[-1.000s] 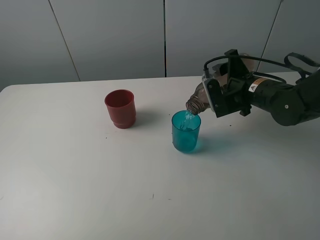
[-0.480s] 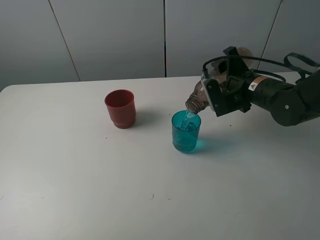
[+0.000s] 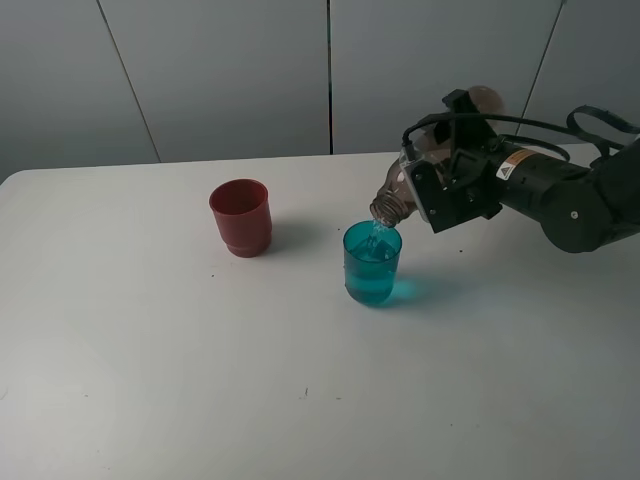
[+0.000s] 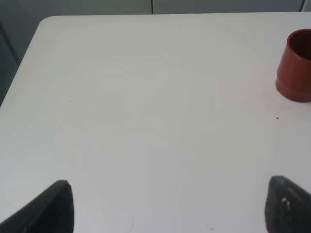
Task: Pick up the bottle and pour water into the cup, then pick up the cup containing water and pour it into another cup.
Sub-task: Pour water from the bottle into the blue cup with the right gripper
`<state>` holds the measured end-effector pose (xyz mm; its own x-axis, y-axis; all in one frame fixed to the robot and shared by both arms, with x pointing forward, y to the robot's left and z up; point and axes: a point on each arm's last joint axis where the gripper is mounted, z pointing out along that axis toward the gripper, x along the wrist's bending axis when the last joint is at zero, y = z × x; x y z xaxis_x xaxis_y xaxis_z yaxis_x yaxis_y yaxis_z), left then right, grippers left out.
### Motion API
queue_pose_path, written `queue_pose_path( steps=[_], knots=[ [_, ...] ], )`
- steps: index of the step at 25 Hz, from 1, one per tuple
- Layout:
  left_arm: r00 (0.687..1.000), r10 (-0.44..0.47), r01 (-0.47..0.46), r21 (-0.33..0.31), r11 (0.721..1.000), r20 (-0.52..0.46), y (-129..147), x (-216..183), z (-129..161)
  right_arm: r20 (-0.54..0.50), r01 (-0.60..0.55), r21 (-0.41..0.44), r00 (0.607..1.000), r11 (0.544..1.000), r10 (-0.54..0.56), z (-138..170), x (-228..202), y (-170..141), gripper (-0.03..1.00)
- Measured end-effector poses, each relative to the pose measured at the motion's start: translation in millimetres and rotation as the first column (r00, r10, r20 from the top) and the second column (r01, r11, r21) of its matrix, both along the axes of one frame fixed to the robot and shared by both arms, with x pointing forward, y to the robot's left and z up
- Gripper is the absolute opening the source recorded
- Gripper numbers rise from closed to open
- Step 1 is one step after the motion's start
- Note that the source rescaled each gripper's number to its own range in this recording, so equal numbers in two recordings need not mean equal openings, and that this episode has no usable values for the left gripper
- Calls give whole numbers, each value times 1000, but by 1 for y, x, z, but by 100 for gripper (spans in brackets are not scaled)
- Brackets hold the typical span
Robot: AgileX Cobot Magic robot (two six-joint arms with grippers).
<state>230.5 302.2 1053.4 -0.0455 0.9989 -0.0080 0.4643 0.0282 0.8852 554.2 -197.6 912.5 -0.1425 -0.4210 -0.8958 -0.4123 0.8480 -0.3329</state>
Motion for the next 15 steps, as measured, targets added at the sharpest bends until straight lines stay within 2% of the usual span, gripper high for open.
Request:
queue_pose_path(
  steps=[15],
  knots=[
    [1000, 0, 0, 0, 1000, 0, 0, 0, 0, 53, -56, -30, 997, 998, 58, 3, 0, 4, 1]
  ],
)
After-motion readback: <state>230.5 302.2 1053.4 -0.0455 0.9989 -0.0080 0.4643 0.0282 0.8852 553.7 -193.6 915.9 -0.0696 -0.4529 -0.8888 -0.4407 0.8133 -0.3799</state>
